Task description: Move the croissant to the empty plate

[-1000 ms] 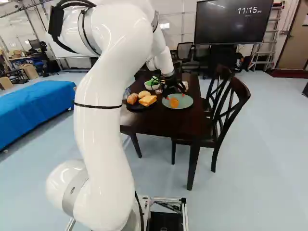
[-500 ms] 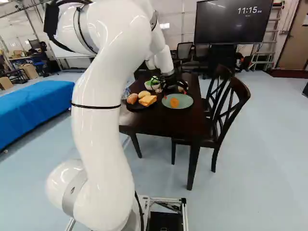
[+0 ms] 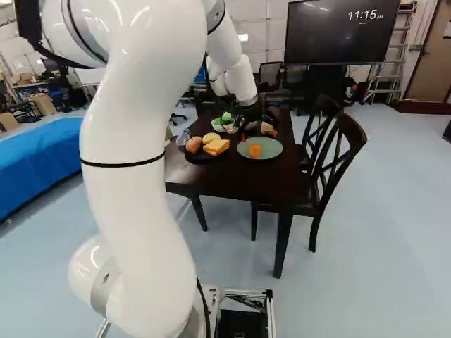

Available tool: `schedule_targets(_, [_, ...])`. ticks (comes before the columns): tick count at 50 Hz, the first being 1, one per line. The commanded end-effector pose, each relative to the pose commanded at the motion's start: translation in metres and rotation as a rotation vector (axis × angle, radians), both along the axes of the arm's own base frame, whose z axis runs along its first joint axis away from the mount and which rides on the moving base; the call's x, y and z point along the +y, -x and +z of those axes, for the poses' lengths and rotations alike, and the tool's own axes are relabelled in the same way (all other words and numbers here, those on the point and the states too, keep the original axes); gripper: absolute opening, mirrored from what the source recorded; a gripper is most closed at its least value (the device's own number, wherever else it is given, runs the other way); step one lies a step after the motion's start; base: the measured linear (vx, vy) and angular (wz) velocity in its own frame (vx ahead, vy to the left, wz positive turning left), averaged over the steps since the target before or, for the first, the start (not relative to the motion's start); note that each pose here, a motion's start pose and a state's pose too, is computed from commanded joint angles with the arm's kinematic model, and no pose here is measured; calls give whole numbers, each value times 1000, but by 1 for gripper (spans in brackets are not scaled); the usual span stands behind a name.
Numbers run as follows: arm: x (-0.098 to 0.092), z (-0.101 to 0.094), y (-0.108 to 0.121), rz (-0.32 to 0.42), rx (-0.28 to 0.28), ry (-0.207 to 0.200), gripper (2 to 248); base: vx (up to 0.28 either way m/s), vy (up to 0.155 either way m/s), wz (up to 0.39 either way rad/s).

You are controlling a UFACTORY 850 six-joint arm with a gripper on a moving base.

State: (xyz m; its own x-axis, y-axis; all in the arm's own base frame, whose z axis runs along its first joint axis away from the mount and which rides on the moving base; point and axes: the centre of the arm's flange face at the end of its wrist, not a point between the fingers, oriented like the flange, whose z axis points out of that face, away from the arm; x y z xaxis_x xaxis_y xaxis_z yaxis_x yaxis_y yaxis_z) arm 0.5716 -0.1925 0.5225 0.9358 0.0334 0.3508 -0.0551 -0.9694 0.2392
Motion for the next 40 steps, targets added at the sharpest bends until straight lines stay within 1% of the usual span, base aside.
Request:
schedule_targets(14, [2,20,32,-14,-18,6,247,0,0,0])
schedule_targets(28, [3,20,59,-28,-8,3,247,0,0,0])
schedule_targets(40, [7,20,82,-34,-1,0,247,0,0,0])
